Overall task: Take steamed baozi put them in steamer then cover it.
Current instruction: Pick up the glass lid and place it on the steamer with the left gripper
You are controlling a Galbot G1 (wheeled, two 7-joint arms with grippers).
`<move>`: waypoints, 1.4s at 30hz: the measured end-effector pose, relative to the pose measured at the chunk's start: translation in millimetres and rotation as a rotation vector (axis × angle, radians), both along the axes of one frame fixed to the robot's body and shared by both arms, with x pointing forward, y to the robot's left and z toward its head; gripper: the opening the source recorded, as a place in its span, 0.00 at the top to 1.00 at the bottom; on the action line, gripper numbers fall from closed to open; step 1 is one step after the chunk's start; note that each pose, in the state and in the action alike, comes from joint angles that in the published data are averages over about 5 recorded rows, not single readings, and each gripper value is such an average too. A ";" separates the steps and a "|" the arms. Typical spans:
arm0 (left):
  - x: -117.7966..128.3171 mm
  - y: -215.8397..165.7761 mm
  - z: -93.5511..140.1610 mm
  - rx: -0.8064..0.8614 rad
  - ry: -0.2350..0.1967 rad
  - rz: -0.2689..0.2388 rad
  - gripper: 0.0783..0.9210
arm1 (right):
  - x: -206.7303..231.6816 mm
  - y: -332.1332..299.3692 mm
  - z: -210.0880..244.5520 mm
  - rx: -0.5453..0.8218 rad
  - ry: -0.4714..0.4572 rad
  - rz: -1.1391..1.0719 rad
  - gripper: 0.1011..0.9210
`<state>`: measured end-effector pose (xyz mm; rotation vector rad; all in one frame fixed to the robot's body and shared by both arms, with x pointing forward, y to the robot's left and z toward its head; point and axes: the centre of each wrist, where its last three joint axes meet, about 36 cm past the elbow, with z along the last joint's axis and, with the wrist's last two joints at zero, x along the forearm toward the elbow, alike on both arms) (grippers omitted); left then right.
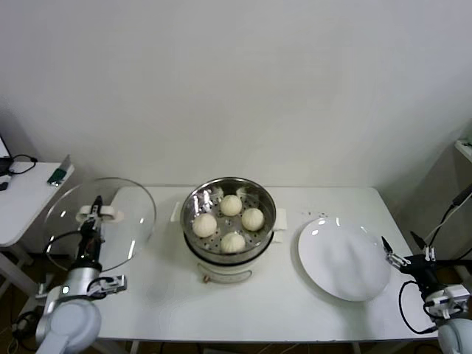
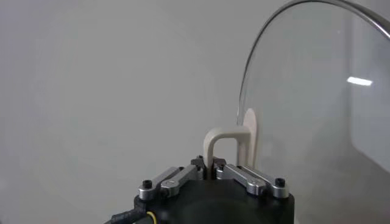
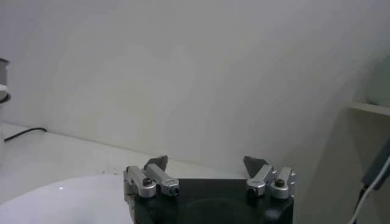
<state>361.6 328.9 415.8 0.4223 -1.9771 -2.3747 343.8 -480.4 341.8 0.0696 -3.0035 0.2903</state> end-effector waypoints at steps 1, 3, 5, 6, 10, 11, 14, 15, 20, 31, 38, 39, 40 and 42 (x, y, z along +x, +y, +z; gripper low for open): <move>0.0 -6.0 6.7 0.000 -0.007 -0.005 0.91 | 2.4 0.4 -0.2 -0.001 -0.001 0.003 0.12; 0.5 -20.0 18.4 -0.005 -0.016 -0.017 0.91 | 7.0 1.9 -1.0 -0.002 -0.002 0.008 0.12; 1.9 -35.9 26.9 -0.015 -0.017 -0.032 0.91 | 11.6 4.3 -2.0 0.000 -0.004 0.014 0.12; 2.9 -44.6 30.3 -0.023 -0.016 -0.041 0.91 | 13.9 5.8 -2.6 0.002 -0.004 0.017 0.12; 10.2 -81.5 42.0 -0.052 -0.002 -0.080 0.91 | 22.1 12.0 -5.3 0.009 -0.008 0.028 0.12; 12.6 -91.1 44.2 -0.059 0.004 -0.091 0.91 | 23.7 13.3 -6.1 0.010 -0.008 0.029 0.12; 20.2 -120.8 48.6 -0.081 0.025 -0.121 0.91 | 27.4 15.7 -8.2 0.010 -0.009 0.031 0.12; 22.6 -130.7 49.2 -0.088 0.034 -0.131 0.91 | 28.2 16.0 -8.8 0.010 -0.009 0.031 0.12; 33.4 -177.6 46.8 -0.107 0.072 -0.171 0.91 | 29.0 14.4 -12.0 0.007 -0.009 0.026 0.12; 52.4 -255.8 28.6 -0.153 0.137 -0.210 0.91 | 22.2 6.4 -16.2 0.005 -0.013 0.008 0.12; 64.1 -281.2 23.6 -0.177 0.163 -0.209 0.91 | 20.8 7.0 -19.5 0.004 -0.013 0.001 0.12; 66.0 -282.9 22.9 -0.179 0.164 -0.208 0.91 | 20.7 7.1 -19.8 0.004 -0.013 0.001 0.12; 67.8 -284.3 22.3 -0.180 0.166 -0.207 0.91 | 20.5 7.1 -20.1 0.003 -0.013 0.000 0.12; 71.1 -286.5 21.1 -0.182 0.169 -0.205 0.91 | 20.2 6.7 -20.7 0.002 -0.013 -0.001 0.12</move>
